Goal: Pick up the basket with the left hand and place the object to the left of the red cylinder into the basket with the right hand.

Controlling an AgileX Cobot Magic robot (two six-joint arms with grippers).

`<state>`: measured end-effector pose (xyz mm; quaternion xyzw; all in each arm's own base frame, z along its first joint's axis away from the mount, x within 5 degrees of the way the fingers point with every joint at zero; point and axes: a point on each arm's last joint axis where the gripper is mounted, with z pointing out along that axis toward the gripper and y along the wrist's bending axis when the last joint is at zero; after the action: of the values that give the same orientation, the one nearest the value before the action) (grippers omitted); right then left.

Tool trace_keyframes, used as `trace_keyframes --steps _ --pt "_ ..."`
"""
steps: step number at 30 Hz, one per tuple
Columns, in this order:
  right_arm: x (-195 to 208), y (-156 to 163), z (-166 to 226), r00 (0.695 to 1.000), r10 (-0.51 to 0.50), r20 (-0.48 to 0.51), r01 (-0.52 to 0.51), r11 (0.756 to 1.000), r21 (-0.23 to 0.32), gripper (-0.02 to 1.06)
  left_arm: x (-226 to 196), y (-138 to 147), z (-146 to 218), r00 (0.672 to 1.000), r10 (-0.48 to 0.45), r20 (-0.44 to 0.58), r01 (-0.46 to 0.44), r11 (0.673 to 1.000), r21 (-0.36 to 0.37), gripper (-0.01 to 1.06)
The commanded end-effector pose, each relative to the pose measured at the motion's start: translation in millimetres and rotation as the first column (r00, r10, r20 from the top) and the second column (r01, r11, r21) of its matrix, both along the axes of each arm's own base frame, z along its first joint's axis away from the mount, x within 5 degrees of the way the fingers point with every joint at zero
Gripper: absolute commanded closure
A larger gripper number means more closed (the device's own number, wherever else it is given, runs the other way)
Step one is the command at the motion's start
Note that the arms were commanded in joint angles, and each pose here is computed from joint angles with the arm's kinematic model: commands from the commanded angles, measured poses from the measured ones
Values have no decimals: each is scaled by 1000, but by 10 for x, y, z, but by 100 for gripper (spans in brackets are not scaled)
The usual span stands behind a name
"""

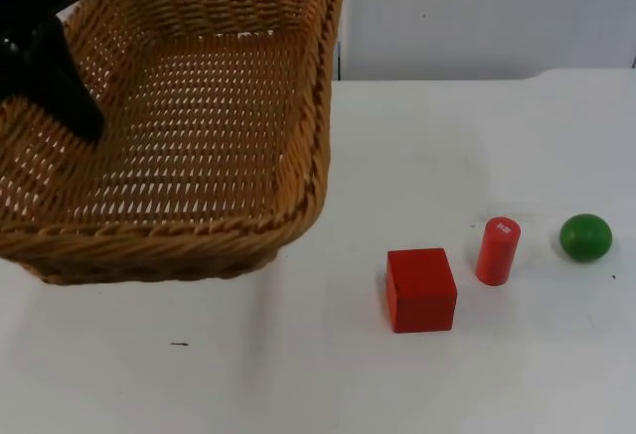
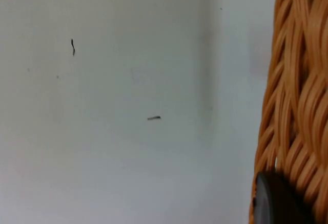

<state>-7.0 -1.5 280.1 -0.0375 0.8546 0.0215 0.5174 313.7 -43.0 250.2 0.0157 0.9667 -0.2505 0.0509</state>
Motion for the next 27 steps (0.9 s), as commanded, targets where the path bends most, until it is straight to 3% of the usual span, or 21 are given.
trace_keyframes --steps 1,17,21,27 --pt "-4 -5 1 1000 -5 6 5 1000 -3 -1 -86 -41 83 1000 8 7 -7 999 -38 105" --pt "-4 -5 1 1000 -5 6 5 1000 -3 -1 -785 -42 214 1000 -18 -4 18 999 -36 105" --pt "-4 -5 1 1000 -5 6 5 1000 -3 -1 -931 25 257 1000 -18 17 17 999 48 105" --pt "-4 -3 1 1000 -4 6 4 1000 -2 -1 -1012 43 231 1000 -12 8 12 997 70 105"
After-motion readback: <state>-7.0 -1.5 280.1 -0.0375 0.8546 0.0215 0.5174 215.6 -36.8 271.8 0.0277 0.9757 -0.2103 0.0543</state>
